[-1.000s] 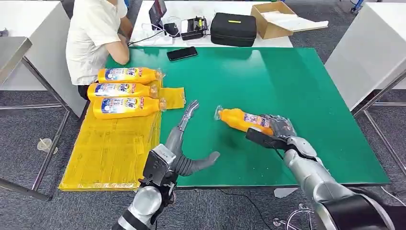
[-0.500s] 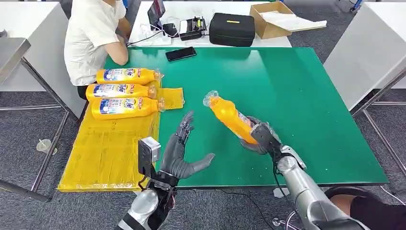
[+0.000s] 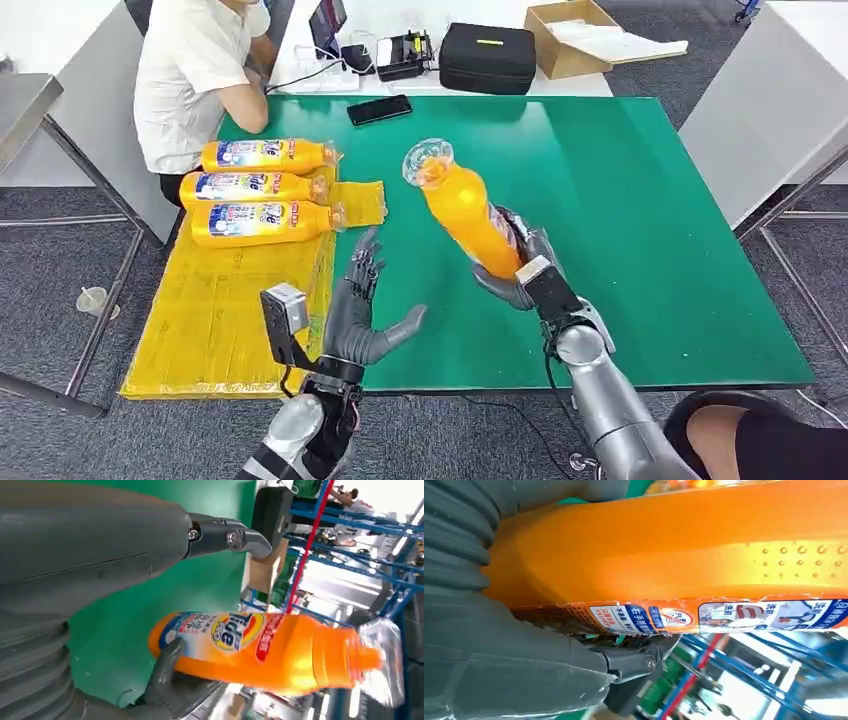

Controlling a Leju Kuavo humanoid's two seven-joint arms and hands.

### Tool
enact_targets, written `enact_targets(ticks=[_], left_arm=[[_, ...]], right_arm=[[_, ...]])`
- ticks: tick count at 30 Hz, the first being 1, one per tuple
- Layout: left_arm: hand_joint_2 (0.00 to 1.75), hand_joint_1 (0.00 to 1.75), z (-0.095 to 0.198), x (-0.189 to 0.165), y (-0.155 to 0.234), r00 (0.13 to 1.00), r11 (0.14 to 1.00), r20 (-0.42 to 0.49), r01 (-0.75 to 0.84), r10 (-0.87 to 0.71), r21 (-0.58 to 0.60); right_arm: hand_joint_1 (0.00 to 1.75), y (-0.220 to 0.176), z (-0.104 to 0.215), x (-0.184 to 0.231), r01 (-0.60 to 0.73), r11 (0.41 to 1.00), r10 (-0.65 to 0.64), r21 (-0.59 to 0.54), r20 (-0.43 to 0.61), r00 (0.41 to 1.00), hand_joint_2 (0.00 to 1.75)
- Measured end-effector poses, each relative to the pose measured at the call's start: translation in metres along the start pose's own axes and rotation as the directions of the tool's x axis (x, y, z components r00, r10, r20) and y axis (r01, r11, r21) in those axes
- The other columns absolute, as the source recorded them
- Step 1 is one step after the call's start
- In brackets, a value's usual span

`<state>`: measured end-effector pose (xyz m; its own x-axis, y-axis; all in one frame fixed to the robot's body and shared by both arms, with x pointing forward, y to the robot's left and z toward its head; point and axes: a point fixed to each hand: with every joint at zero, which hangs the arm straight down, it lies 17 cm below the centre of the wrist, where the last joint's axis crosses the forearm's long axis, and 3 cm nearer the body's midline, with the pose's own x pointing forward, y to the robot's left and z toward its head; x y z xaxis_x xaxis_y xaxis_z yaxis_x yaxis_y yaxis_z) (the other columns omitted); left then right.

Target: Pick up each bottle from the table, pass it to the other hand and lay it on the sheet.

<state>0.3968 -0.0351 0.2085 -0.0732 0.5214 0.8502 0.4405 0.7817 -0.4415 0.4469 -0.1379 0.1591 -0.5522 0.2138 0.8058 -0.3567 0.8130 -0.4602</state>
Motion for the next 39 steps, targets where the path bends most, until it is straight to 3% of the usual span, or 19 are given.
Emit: enact_targets(ticks=[12,22,39], left_arm=[[1.75,0.0,-0.004,0.026,-0.006,0.996,0.999,0.075,-0.037,0.038,-0.01],[1.75,0.0,-0.006,0.032,-0.011,0.995,0.999,0.098,-0.033,0.036,-0.026],[1.75,0.0,-0.015,0.046,-0.009,0.99,0.998,0.122,-0.061,0.065,-0.034]], right_arm=[[1.75,0.057,-0.006,0.038,0.086,0.995,-0.089,0.044,0.081,0.993,1.75],[1.75,0.111,-0.009,0.051,0.124,0.975,-0.143,0.184,0.091,0.986,1.75],[1.75,0.124,-0.023,0.056,0.117,0.959,-0.148,0.257,0.105,0.984,1.75]])
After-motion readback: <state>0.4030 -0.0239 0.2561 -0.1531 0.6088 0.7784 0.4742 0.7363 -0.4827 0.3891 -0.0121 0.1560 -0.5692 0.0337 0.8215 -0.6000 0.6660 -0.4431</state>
